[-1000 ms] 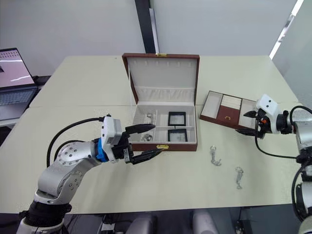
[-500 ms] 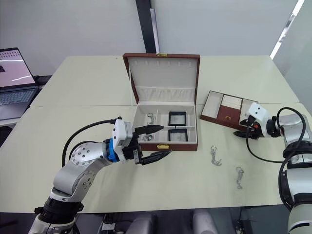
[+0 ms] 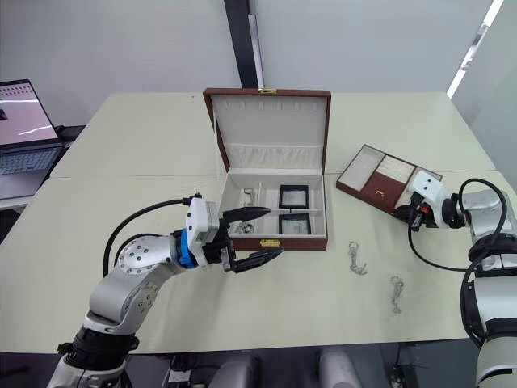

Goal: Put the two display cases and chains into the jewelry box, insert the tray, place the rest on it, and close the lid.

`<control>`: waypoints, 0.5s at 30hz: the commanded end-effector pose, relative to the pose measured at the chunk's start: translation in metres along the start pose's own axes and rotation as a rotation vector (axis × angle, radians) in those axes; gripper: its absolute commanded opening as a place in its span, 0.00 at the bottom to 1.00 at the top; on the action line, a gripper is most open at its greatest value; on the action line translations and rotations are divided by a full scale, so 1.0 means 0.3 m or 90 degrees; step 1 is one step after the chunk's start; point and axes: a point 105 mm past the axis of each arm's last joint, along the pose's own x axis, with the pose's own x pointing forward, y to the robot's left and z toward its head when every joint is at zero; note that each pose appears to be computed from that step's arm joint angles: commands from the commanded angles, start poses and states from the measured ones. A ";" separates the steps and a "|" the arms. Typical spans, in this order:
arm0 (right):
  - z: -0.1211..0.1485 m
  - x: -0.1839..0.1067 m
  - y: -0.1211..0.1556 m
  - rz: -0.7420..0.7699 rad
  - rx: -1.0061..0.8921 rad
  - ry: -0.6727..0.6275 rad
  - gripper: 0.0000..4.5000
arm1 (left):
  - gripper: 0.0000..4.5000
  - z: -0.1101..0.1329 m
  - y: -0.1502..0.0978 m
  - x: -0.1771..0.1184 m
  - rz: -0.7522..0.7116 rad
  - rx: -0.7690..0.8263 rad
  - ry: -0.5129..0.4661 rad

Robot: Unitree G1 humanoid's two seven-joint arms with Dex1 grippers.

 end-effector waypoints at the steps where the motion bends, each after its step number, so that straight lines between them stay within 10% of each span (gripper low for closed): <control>1: 0.037 -0.041 -0.034 -0.025 -0.009 -0.024 0.00 | 1.00 0.027 0.003 0.008 -0.004 0.025 -0.019; 15: 0.026 -0.203 -0.052 -0.049 -0.018 -0.021 0.00 | 1.00 0.016 -0.001 0.025 -0.011 0.046 -0.029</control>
